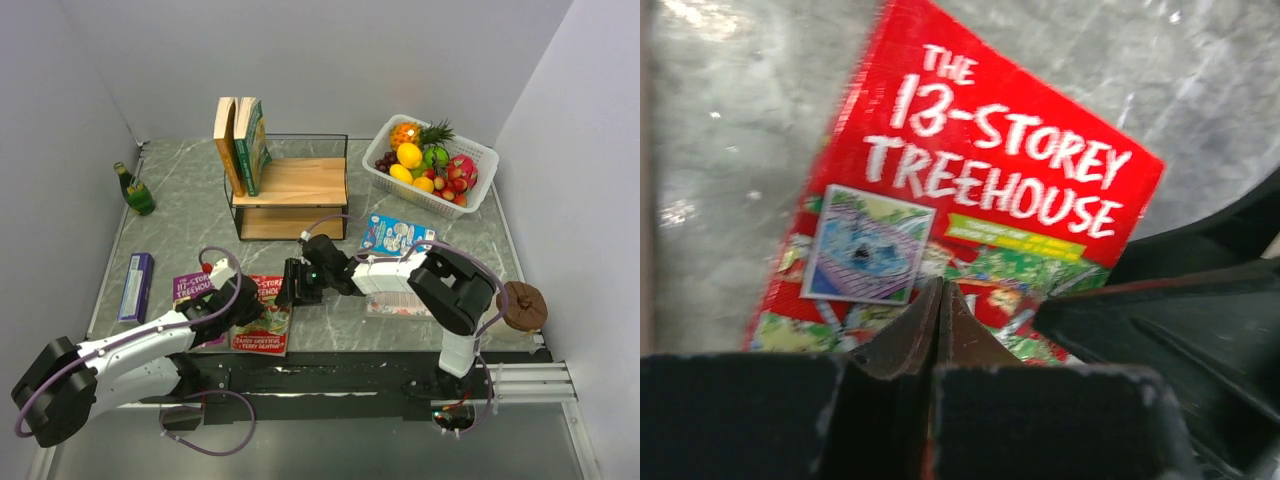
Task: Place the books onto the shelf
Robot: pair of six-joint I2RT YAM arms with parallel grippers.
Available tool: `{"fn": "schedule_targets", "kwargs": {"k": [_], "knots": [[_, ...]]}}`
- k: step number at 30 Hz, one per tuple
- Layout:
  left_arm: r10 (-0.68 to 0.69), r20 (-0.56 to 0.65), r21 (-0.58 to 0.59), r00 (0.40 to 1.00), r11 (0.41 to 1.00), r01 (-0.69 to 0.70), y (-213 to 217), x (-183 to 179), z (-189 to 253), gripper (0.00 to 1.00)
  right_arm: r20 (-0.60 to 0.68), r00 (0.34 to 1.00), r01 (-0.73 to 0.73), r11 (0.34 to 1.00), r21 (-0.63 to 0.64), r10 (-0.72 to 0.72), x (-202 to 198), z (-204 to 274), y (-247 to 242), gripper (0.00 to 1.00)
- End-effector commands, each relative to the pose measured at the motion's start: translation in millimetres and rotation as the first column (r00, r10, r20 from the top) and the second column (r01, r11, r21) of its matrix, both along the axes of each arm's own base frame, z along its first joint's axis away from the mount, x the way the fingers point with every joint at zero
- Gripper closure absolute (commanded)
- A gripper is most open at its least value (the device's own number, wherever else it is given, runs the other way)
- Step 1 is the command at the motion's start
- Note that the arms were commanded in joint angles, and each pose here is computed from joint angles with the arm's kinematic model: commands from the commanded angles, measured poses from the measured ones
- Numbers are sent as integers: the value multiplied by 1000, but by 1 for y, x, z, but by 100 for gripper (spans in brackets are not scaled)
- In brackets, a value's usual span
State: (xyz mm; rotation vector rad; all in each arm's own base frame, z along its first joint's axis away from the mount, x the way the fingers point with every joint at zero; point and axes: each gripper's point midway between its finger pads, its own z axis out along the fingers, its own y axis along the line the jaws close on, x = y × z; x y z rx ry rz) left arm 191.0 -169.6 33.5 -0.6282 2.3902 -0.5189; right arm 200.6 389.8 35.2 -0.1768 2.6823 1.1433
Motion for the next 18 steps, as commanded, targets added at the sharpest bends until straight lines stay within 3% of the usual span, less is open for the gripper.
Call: {"fn": "schedule_targets", "kwargs": {"k": [1,4,9,12,16,18], "knots": [[-5,-70,-44,998,999,2,-2,-15,-23,97,1,999,-46,996,73,46,-3,4,23,46],[-8,-83,-50,997,999,4,-1,-20,-29,97,-10,998,-58,991,118,60,-7,7,30,64],[-11,-87,-60,996,998,6,0,-23,-34,98,-29,996,-78,980,181,85,-14,12,39,80],[-12,-58,-54,998,998,9,0,-17,-25,98,-19,996,-78,978,196,83,-16,17,38,100],[-19,74,-55,997,998,24,1,-2,20,86,45,996,-83,986,147,77,-19,28,18,100],[-38,173,-80,984,995,53,-2,6,54,71,70,995,-82,992,97,75,-24,41,2,100]]}}
